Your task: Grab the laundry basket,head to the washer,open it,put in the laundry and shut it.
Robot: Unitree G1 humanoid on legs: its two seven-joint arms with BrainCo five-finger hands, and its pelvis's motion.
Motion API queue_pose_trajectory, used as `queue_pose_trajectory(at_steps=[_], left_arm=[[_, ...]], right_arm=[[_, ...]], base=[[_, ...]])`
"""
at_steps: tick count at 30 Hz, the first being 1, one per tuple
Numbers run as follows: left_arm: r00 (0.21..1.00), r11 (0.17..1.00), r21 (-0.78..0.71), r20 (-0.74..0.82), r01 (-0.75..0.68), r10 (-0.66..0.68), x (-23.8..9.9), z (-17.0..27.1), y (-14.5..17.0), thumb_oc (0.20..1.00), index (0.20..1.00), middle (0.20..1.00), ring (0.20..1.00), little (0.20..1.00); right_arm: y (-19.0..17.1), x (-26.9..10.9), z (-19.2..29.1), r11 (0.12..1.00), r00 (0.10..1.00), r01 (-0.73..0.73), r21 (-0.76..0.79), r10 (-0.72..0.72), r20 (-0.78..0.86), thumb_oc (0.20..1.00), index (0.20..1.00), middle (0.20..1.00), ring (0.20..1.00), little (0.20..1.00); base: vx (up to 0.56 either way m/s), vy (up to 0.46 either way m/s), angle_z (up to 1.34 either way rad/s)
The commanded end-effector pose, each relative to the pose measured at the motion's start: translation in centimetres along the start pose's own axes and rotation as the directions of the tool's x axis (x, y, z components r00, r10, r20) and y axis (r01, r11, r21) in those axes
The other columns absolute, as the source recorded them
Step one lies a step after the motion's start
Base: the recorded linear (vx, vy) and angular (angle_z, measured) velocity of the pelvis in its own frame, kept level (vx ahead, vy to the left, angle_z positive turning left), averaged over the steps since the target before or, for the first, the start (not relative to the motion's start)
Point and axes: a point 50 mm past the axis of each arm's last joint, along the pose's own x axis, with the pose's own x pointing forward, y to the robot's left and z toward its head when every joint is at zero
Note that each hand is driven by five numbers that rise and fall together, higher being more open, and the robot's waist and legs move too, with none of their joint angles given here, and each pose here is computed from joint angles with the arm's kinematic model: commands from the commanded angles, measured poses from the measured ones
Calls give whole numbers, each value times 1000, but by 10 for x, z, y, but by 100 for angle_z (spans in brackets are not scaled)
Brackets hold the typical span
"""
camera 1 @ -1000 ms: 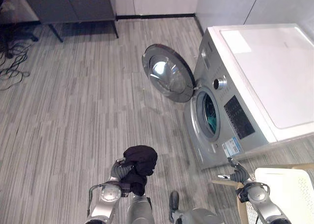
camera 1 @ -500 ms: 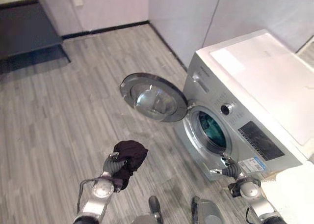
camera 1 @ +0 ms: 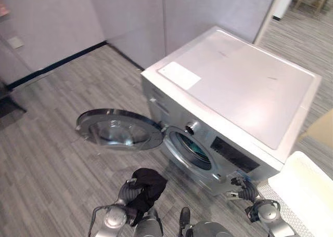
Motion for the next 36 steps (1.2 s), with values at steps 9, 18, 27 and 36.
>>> queue_pose_trajectory(at_steps=[9,18,27,36], left_arm=[[982,998,49,188,-40,30,16,46,12,200,200,200,200,200],[965,989,67,236,-130,111,17,60,36,200,200,200,200,200],[889,977,-92,406,-192,213,31,121,40,200,200,200,200,200],[708,911,-322,579,-258,405,33,214,56,200,200,200,200,200]], right_arm=[[-31,8,18,993,991,116,-1,-116,66,1000,1000,1000,1000,1000],[-25,19,39,994,987,106,-17,-103,122,1000,1000,1000,1000,1000],[-36,30,74,984,960,178,18,-178,218,1000,1000,1000,1000,1000],[-38,27,107,972,908,208,112,-234,347,1000,1000,1000,1000,1000]], base=[[116,294,-90],[-81,174,-108],[-218,-77,-24],[-94,-78,1]])
